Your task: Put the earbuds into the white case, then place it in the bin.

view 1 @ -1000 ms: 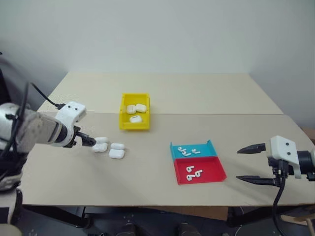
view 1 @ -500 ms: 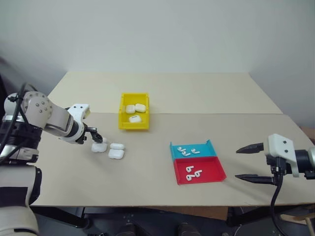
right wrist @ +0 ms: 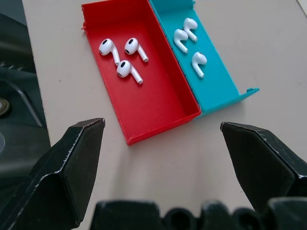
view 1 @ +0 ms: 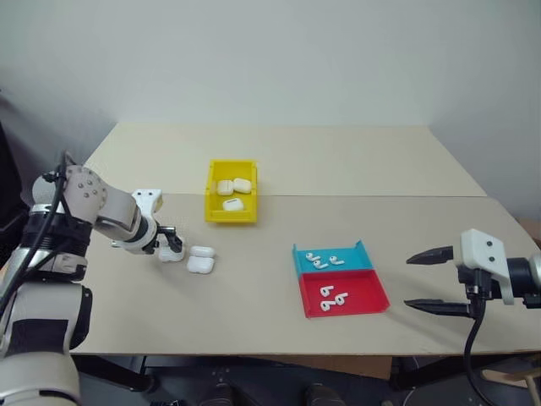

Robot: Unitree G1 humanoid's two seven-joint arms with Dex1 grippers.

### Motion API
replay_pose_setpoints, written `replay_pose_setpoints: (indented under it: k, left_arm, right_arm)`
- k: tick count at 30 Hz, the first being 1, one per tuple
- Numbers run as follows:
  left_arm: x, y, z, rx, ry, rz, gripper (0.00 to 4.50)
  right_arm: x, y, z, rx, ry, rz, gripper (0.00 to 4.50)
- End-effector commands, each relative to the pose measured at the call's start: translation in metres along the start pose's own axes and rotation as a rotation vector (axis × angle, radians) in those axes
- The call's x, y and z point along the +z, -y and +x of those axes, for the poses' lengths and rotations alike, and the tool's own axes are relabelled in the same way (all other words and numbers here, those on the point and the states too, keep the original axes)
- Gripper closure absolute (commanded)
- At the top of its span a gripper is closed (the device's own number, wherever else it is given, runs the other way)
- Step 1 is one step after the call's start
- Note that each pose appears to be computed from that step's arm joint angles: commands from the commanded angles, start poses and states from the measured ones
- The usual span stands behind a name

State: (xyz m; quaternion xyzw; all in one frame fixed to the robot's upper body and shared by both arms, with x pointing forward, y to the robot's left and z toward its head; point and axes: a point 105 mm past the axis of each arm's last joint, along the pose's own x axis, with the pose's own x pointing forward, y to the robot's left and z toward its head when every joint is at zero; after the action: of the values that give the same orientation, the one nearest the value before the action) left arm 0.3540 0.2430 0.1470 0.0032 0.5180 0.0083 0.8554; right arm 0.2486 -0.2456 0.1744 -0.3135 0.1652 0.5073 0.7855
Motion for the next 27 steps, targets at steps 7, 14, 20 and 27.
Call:
replay_pose_setpoints:
  k: [7,14,20,27]
  left_arm:
    - [0.0079,-0.0003,0.0033,0.044,0.026,-0.052,0.00]
    - [0.0114,0.0018,0.0044,0.033,0.024,-0.079,0.00]
    - [0.0124,0.0027,0.0037,0.020,0.016,-0.083,0.00]
    - [0.0112,0.0061,0.0042,0.031,0.013,-0.038,0.00]
  right_arm:
    - [0.0077,0.0055,-0.0098,-0.026,-0.014,-0.031,0.03]
    - [0.0058,0.0046,-0.0078,-0.029,-0.016,-0.021,0.03]
    - [0.0010,0.0035,-0.0066,-0.035,-0.035,-0.003,0.03]
    - [0.0001,0.0022,-0.0048,-0.038,-0.035,0.004,0.03]
